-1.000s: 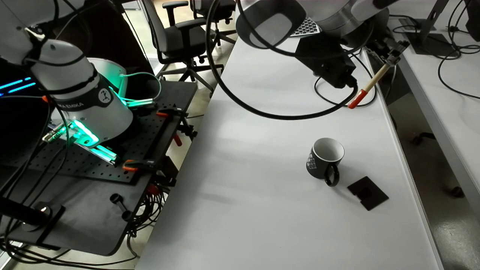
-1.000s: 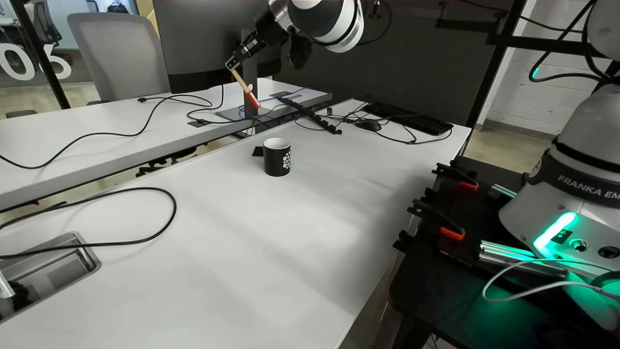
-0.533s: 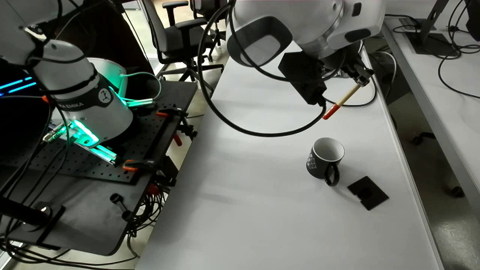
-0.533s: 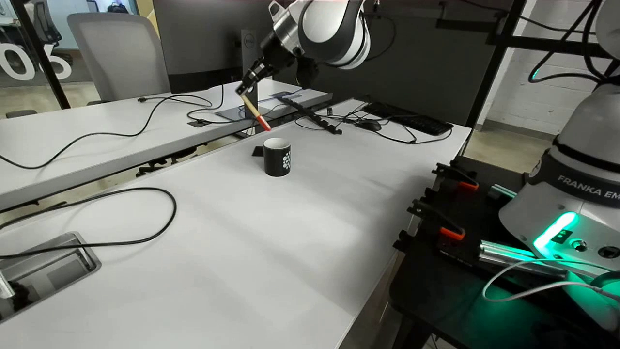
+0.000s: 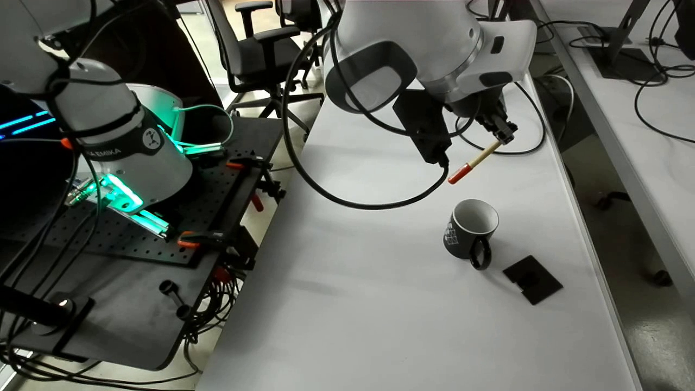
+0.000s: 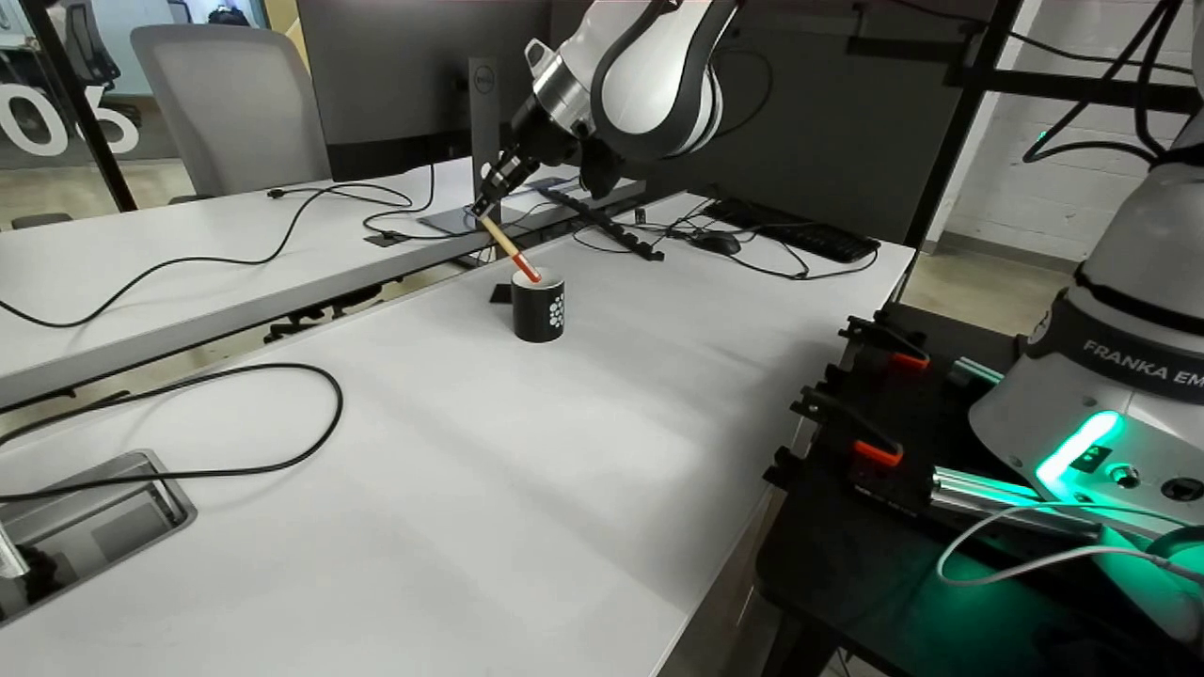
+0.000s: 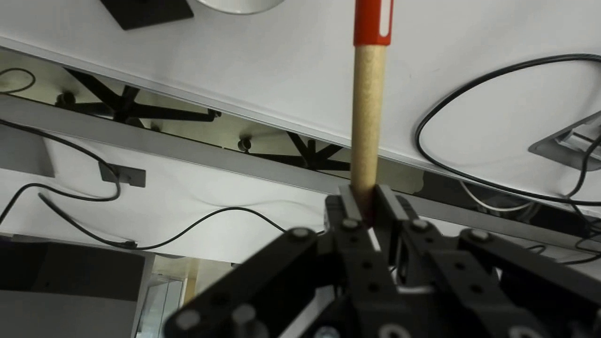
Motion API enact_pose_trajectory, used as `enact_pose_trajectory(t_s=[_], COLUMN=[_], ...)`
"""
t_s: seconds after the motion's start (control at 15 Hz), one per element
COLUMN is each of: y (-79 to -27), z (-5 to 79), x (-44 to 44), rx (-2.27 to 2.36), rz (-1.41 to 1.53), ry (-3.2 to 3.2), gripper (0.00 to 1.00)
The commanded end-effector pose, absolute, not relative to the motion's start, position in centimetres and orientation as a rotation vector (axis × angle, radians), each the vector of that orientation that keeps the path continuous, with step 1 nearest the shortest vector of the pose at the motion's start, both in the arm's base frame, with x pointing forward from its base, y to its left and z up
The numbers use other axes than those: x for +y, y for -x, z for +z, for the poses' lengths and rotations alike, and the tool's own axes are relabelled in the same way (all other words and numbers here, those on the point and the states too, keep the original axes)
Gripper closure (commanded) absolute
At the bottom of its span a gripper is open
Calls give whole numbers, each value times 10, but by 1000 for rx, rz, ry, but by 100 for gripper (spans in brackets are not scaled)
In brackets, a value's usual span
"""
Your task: Pick up the pen and put it in the cup
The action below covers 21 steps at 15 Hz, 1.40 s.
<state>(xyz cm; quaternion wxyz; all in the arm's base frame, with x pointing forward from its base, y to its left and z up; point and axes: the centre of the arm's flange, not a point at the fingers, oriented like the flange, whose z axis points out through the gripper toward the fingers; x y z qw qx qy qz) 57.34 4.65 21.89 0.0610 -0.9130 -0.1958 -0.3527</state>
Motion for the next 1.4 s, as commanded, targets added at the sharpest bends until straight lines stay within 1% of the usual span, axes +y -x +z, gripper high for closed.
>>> enact_pose_trajectory(t_s=[0.0, 0.13, 0.2, 0.67, 1.33], y=[-573, -573, -574, -581, -585], z=[218, 218, 220, 223, 222], x=[47, 47, 50, 48, 23], rx=[-593, -594, -606, -595, -517], rz=[-1064, -1063, -1069, -1081, -1095], ry=[2761, 2762, 2762, 2779, 2812], gripper=[87, 87, 97, 97, 97])
